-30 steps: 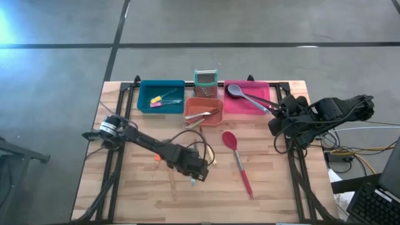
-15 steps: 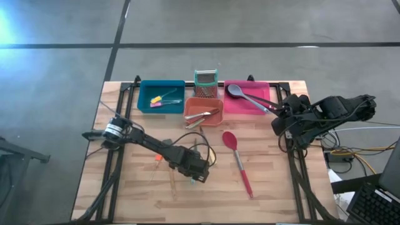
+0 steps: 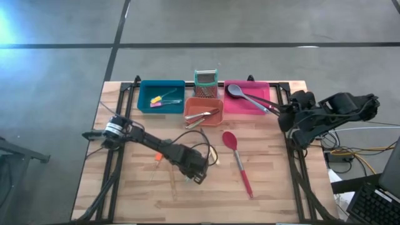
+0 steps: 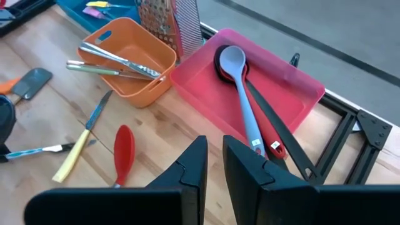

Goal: Pick & Place Kitchen Items
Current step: Put the white blue patterned table knife into the brown bin

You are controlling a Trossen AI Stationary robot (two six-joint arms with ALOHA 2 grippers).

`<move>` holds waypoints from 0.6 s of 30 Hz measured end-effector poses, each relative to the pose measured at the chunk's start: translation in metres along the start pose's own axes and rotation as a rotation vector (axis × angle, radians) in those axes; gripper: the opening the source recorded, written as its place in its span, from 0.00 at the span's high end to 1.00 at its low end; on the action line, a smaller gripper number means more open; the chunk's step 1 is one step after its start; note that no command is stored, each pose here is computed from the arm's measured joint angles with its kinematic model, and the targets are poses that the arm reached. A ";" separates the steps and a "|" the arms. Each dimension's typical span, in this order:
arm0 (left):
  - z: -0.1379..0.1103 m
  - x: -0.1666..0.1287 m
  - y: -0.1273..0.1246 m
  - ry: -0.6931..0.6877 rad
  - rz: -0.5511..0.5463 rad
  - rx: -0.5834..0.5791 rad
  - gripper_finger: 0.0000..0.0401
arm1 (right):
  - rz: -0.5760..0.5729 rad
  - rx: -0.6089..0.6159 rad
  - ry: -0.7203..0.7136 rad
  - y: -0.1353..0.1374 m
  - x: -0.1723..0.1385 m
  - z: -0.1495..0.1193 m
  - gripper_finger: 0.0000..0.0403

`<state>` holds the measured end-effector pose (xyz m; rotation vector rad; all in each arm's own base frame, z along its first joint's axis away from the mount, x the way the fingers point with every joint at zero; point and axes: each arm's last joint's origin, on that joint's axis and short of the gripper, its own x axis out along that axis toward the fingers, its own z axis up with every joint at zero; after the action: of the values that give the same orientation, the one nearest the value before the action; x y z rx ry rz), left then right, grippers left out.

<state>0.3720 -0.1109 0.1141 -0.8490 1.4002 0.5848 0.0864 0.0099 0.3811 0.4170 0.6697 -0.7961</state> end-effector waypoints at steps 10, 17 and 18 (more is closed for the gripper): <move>0.005 -0.048 0.010 -0.062 -0.001 0.124 0.91 | 0.039 0.032 -0.046 -0.019 -0.009 0.000 0.88; 0.001 -0.108 0.032 -0.098 0.019 0.204 0.91 | 0.044 0.104 -0.125 -0.036 -0.016 0.000 0.88; 0.001 -0.115 0.035 -0.107 0.005 0.216 0.91 | 0.041 0.111 -0.139 -0.038 -0.017 0.000 0.88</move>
<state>0.3323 -0.0749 0.2221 -0.6322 1.3405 0.4663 0.0490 -0.0054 0.3891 0.4706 0.4877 -0.8174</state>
